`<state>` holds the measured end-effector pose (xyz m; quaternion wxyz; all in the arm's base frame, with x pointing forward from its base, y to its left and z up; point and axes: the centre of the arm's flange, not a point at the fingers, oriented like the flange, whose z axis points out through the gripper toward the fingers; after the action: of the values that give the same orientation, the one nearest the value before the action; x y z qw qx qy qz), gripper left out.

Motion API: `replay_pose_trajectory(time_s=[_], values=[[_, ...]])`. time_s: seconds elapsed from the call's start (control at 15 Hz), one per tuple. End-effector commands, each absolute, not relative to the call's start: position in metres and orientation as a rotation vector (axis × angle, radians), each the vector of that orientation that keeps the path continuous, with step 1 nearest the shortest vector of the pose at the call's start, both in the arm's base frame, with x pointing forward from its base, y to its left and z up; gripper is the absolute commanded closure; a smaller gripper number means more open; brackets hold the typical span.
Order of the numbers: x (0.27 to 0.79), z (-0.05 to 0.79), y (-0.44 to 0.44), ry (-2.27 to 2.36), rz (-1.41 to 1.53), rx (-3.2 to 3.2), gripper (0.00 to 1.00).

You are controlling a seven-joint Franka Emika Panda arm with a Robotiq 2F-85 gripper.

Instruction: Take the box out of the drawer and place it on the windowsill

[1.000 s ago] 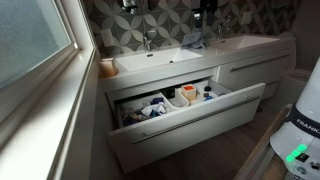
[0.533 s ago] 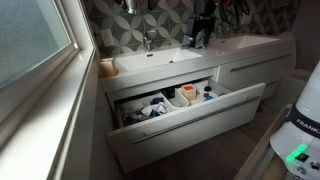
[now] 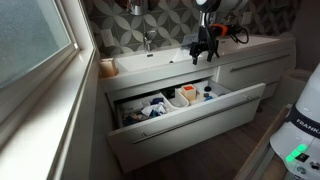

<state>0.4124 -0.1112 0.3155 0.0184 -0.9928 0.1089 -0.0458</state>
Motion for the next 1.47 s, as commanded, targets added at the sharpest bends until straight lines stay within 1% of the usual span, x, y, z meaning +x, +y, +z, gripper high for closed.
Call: replay_pose_trajectory(time_s=[0.0, 0.13, 0.2, 0.4, 0.8, 1.4], values=[[0.433, 0.27, -0.123, 0.557, -0.133, -3.021, 0.0], [0.437, 0.252, -0.127, 0.616, -0.125, -3.01, 0.0], [0.419, 0.27, -0.122, 0.535, -0.119, -3.039, 0.0], [0.426, 0.253, -0.126, 0.574, -0.098, -3.033, 0.0], [0.43, 0.249, -0.127, 0.582, -0.108, -3.024, 0.0], [0.437, 0.199, -0.149, 0.821, -0.335, -2.992, 0.0]])
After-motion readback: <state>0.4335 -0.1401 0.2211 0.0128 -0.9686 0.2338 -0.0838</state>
